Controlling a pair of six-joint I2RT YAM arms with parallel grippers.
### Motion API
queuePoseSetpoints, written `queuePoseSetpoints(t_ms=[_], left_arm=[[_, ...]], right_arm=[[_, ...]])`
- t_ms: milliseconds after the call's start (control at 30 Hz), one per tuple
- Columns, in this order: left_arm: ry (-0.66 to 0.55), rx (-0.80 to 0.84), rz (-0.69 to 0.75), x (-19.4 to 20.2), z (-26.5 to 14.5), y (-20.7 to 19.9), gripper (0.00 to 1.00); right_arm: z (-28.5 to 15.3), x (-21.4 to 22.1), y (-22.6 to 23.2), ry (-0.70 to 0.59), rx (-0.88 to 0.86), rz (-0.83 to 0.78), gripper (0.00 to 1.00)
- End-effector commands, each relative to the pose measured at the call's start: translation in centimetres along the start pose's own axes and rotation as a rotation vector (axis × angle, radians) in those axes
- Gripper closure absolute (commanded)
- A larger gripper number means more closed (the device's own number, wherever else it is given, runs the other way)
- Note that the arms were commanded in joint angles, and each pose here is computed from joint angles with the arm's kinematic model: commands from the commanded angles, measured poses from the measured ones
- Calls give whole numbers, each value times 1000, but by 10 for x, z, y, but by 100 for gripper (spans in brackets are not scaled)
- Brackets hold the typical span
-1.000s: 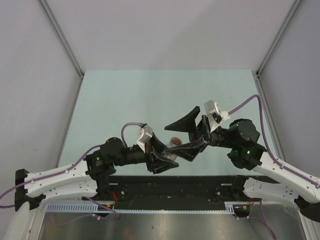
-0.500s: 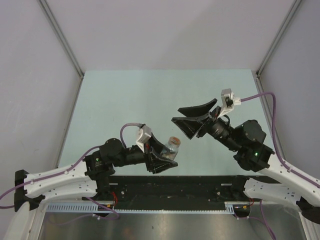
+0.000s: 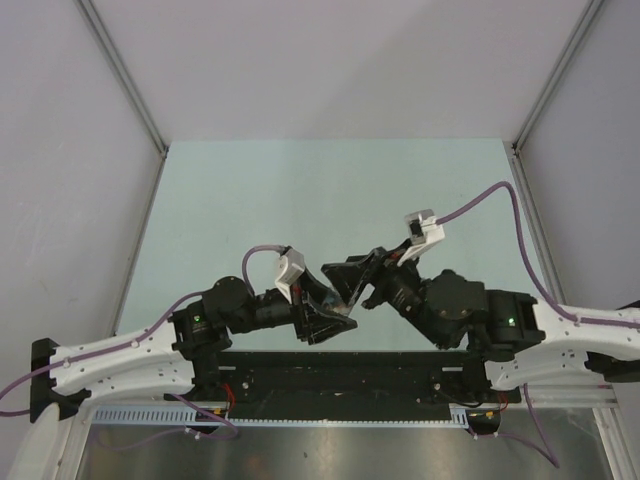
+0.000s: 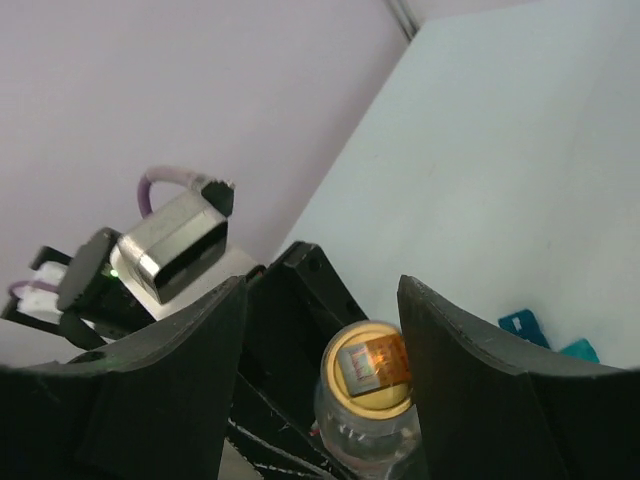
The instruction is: Sort the pills into containers
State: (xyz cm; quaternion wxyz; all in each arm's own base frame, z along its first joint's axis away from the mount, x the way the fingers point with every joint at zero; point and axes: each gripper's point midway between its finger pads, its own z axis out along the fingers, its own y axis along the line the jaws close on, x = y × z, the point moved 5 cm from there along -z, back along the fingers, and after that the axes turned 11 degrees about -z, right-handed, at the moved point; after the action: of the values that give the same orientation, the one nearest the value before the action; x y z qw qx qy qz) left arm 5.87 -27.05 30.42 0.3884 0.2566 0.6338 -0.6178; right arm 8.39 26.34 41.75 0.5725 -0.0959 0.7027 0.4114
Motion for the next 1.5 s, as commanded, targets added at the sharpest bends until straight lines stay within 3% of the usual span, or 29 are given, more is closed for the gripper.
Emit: queuePoseSetpoints(t_ms=[0,267,800,1033,1200,1300,1467], left_arm=[[-41,5,-4,-10,2,-3,100],[-45,5,-5,-10,1,-4,100],[-45,8,-8,-10,0,-4,100],[-44,11,-9,-10,-1,-5,100],[-47,9,-9,-10,-1,-5,99],[-52,9,-10,-11,-2,-5,100],[-47,15,-10,-10,-2,-6,100]], right_arm=[[1,6,-6,-44,221,-83,33],[0,11,-4,-69,299,-158,34],[-1,15,-9,-21,269,-57,33],[0,19,-9,6,248,-46,44],[0,20,-7,16,238,-46,45],[0,22,-8,23,235,-49,54],[-3,19,-9,27,212,-89,78]])
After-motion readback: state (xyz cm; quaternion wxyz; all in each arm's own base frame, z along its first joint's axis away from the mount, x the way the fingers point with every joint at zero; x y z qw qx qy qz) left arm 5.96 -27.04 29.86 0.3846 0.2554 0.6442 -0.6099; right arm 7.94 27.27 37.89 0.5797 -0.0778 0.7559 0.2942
